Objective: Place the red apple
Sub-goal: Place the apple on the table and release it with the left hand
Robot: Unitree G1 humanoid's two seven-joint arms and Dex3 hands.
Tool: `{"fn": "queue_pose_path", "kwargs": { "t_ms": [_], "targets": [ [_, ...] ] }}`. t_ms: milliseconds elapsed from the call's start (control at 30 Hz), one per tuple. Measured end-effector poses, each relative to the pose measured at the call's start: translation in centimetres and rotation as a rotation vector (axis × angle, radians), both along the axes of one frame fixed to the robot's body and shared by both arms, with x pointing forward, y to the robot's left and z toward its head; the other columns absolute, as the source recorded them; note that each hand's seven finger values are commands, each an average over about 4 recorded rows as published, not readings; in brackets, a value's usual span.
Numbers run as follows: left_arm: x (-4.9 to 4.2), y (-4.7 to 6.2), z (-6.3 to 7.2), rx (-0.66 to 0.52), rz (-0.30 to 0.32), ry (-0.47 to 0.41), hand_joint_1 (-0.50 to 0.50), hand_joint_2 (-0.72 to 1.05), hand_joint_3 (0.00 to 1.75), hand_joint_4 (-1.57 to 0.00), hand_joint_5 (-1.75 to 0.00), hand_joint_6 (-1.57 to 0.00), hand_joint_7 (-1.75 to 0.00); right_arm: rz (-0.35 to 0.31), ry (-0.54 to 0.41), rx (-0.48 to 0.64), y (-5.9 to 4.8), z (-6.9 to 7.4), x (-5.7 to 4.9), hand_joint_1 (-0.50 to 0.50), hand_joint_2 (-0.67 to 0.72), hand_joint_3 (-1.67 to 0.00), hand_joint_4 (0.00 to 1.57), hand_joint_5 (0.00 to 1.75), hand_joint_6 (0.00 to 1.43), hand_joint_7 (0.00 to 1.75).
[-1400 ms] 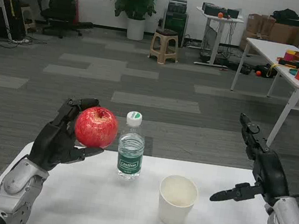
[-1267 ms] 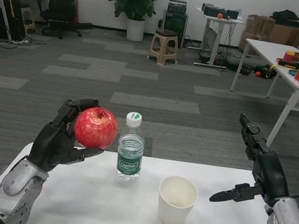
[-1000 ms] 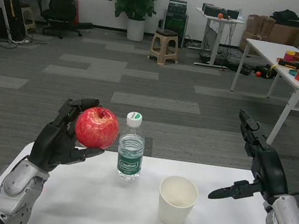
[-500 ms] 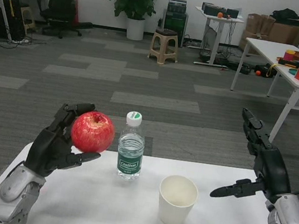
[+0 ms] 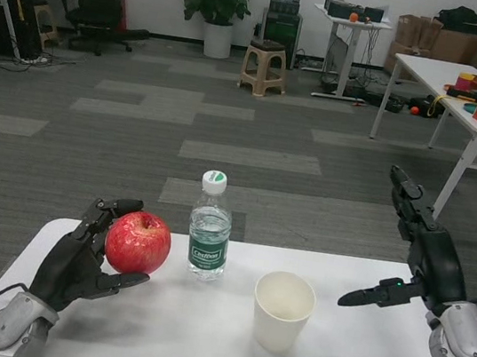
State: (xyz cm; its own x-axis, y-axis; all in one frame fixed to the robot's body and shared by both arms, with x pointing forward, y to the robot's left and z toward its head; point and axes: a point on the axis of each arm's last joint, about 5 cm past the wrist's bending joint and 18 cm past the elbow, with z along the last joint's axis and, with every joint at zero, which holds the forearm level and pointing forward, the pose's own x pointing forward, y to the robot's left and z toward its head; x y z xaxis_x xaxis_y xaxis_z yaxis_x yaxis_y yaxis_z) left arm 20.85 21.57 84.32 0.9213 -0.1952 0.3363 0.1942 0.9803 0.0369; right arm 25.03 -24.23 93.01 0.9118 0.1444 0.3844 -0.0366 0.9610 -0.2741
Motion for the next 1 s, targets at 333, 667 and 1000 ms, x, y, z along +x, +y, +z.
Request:
{"fn": "queue_pose_path", "kwargs": {
  "t_ms": [333,667,1000],
  "targets": [
    [-0.04,-0.4,-0.6,0.083,-0.105,0.055,-0.26,1.05,0.0,0.0,-0.51,-0.42,-1.33,-0.005,0.008,0.0,-0.1,-0.1,0.0,-0.5,-0.07,0.0,0.0,0.0,0.0,0.09],
    [-0.31,-0.1,-1.0,0.131,-0.144,0.088,-0.19,1.05,0.0,0.0,-0.41,-0.39,-1.33,-0.006,0.013,0.0,-0.1,-0.2,0.0,-0.5,-0.03,0.0,0.0,0.0,0.0,0.07],
    [-0.74,0.7,-1.3,0.164,-0.141,0.105,-0.17,1.05,0.0,0.0,-0.41,-0.37,-1.33,-0.009,0.023,-0.001,-0.2,-0.4,0.0,-0.47,-0.03,0.0,0.0,0.0,0.0,0.07]
  ]
}}
